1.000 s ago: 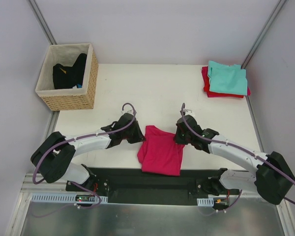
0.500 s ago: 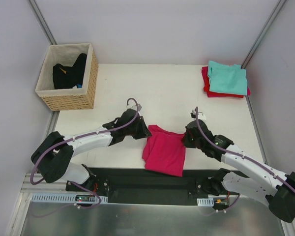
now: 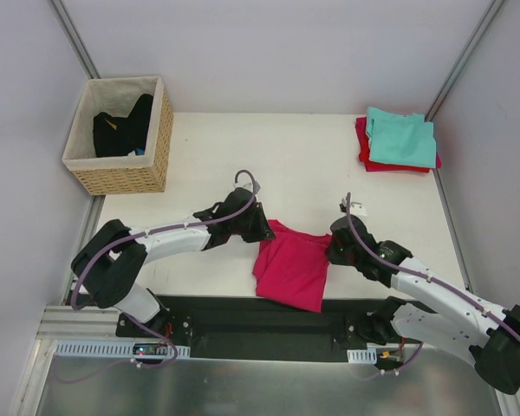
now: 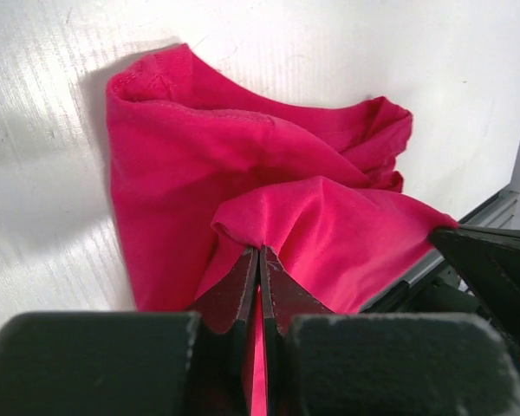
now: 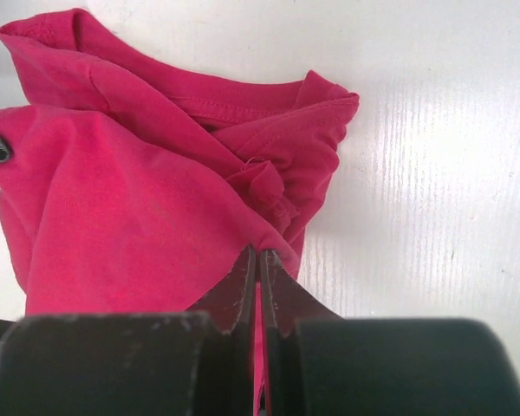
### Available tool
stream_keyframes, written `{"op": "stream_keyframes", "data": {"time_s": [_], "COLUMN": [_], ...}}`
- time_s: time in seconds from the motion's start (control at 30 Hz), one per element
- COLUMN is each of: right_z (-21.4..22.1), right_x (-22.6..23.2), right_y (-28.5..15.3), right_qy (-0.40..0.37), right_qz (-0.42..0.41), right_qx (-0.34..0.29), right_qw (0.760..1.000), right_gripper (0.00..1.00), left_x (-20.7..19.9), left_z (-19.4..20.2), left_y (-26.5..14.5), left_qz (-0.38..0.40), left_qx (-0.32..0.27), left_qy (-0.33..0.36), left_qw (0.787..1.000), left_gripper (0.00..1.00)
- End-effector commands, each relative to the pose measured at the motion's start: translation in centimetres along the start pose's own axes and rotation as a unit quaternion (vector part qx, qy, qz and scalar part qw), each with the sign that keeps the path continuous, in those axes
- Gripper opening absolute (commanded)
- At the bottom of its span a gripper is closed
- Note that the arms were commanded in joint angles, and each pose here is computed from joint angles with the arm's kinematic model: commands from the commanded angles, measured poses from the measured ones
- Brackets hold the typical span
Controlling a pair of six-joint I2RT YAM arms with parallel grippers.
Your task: Fold and stack the t-shirts
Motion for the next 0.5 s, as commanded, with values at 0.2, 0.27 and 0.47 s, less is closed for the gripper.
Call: {"op": "stream_keyframes", "data": {"time_s": [0.2, 0.27, 0.47], "right_z": [-1.0, -1.8, -3.9], "right_x": [-1.0, -0.5, 0.7], "right_y": [0.5, 0.0, -2.1], "right_qy": [-0.012, -0.014, -0.027], "right_qz": [0.039, 0.034, 0.014], "right_qx": [-0.028, -0.041, -0.063], "right_qw": [0.999, 0.998, 0.998], "right_gripper": [0.7, 0.77, 0.85], "left_x": [-1.4, -1.5, -3.0], "left_z": [-0.2, -0.5, -3.3], "left_y": [0.8, 0.4, -4.3], "left_qz": [0.028, 0.024, 0.015], "left_qx": [0.001, -0.01, -0.07], "left_qy": [0.007, 0.011, 0.045], "left_qw": [1.0, 1.0, 0.996], "left_gripper": [0.24, 0.84, 0.99]}}
Point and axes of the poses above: each gripper's point midway between its finger pads, its own y axis out along the fingers, its own x axis along the line the jaws close on, z = x × y, the point moved 3 cm from there along -y, back along the fingers, and after that the axes turned 9 degrees about y, right-handed, at the moved point
